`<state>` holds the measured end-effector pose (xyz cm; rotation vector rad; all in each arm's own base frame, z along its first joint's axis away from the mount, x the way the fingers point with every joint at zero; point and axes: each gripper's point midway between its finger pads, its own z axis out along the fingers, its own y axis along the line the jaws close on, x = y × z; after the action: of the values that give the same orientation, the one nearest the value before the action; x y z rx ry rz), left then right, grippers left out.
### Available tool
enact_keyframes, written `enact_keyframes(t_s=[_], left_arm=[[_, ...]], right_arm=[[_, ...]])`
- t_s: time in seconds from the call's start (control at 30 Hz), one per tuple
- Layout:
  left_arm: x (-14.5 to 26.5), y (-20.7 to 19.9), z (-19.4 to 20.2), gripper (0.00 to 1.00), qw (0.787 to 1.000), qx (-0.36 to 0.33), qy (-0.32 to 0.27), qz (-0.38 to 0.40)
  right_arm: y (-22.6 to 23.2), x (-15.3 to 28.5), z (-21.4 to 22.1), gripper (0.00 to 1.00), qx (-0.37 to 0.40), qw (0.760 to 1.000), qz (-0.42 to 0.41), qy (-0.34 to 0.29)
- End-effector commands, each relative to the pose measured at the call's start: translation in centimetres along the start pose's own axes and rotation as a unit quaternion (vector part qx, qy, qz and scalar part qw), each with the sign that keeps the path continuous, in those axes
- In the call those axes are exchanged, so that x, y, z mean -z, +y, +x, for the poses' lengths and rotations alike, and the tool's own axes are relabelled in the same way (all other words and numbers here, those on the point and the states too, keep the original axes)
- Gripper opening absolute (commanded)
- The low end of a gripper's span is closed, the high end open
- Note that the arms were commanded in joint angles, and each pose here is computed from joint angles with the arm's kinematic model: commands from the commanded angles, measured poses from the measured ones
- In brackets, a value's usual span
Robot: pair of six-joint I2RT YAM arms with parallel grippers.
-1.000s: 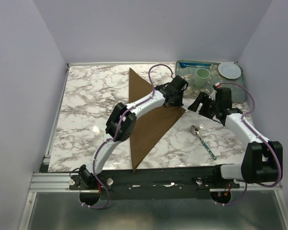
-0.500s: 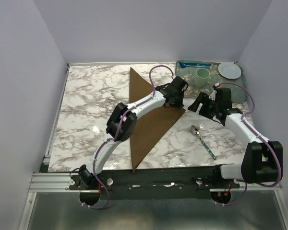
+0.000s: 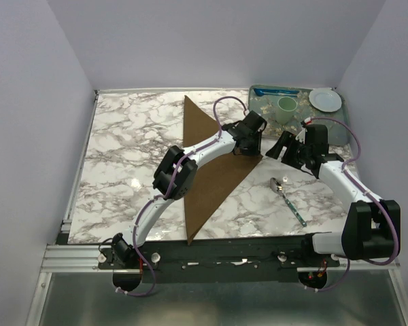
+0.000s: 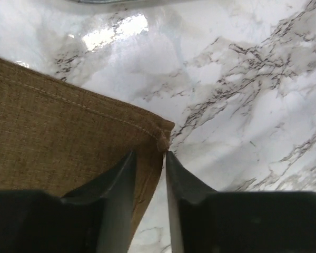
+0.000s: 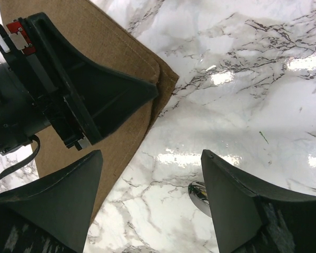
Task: Fold the napkin, place the utensils inside, and roll it up
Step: Fold the napkin
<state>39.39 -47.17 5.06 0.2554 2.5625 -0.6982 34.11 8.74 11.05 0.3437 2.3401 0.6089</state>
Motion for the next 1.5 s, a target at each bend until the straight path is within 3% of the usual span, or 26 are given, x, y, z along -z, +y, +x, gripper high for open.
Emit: enact_keyframes(t_s=[0.0, 0.1, 0.2, 0.27, 0.3, 0.33, 0.37, 0.4, 0.43, 0.47, 0.6, 0.77, 1.07, 1.23, 1.33, 1.47], left_arm=[[3.6, -4.0, -2.0, 0.56, 0.997, -0.009, -0.026, 0.067], [8.7, -5.0, -4.4, 0.67, 0.993, -0.005, -0.073, 0.094], [13.5, -4.2, -5.6, 0.68, 0.99, 0.001, -0.089, 0.107], [16.3, -2.0, -4.4, 0.61, 0.992, 0.008, -0.085, 0.098], [17.1, -0.8, -3.7, 0.5, 0.992, 0.011, -0.083, 0.096], [17.9, 1.6, -3.6, 0.45, 0.992, 0.027, -0.087, 0.083], [18.7, 3.8, -0.3, 0.41, 0.994, 0.038, -0.06, 0.078], [19.1, 5.1, 0.8, 0.3, 0.994, 0.046, -0.054, 0.077], [19.4, 6.6, 2.1, 0.26, 0.995, 0.054, -0.046, 0.075], [19.9, 8.2, 5.5, 0.22, 0.996, 0.06, -0.023, 0.068], [21.3, 10.3, 11.3, 0.09, 0.993, 0.08, -0.015, 0.08], [22.3, 11.9, 17.1, 0.04, 0.985, 0.138, -0.006, 0.101], [22.5, 13.7, 21.6, 0.0, 0.973, 0.207, -0.001, 0.097], [22.9, 14.1, 22.3, 0.0, 0.971, 0.219, -0.007, 0.097], [23.7, 14.6, 20.1, 0.0, 0.975, 0.204, -0.046, 0.069], [25.0, 14.5, 13.7, 0.01, 0.971, 0.203, -0.108, 0.061]], right_arm=[[-0.9, -0.2, 1.1, 0.84, -0.001, 1.0, 0.007, 0.018], [-1.3, -0.5, 1.4, 0.84, 0.015, 1.0, 0.009, 0.024], [-0.5, -1.2, 1.7, 0.84, 0.037, 0.999, -0.002, 0.038], [0.8, -2.7, 2.2, 0.81, 0.059, 0.995, -0.017, 0.073], [1.9, -3.3, 3.4, 0.81, 0.071, 0.992, -0.026, 0.098], [2.4, -4.0, 3.9, 0.79, 0.075, 0.991, -0.027, 0.109], [2.8, -5.3, 4.3, 0.76, 0.078, 0.989, -0.026, 0.124], [4.0, -5.7, 5.3, 0.75, 0.089, 0.986, -0.036, 0.138], [5.0, -6.1, 5.9, 0.72, 0.092, 0.984, -0.048, 0.147], [5.9, -6.3, 6.2, 0.66, 0.097, 0.982, -0.058, 0.15], [11.5, -6.4, 9.3, 0.61, 0.147, 0.966, -0.131, 0.169], [16.1, -5.8, 13.8, 0.57, 0.131, 0.939, -0.222, 0.229], [23.3, -4.9, 20.6, 0.5, 0.135, 0.889, -0.317, 0.303], [25.3, -5.3, 23.7, 0.5, 0.135, 0.877, -0.324, 0.328], [24.4, -5.6, 23.2, 0.49, 0.123, 0.893, -0.299, 0.314], [23.2, -5.3, 22.0, 0.5, 0.13, 0.907, -0.275, 0.29]])
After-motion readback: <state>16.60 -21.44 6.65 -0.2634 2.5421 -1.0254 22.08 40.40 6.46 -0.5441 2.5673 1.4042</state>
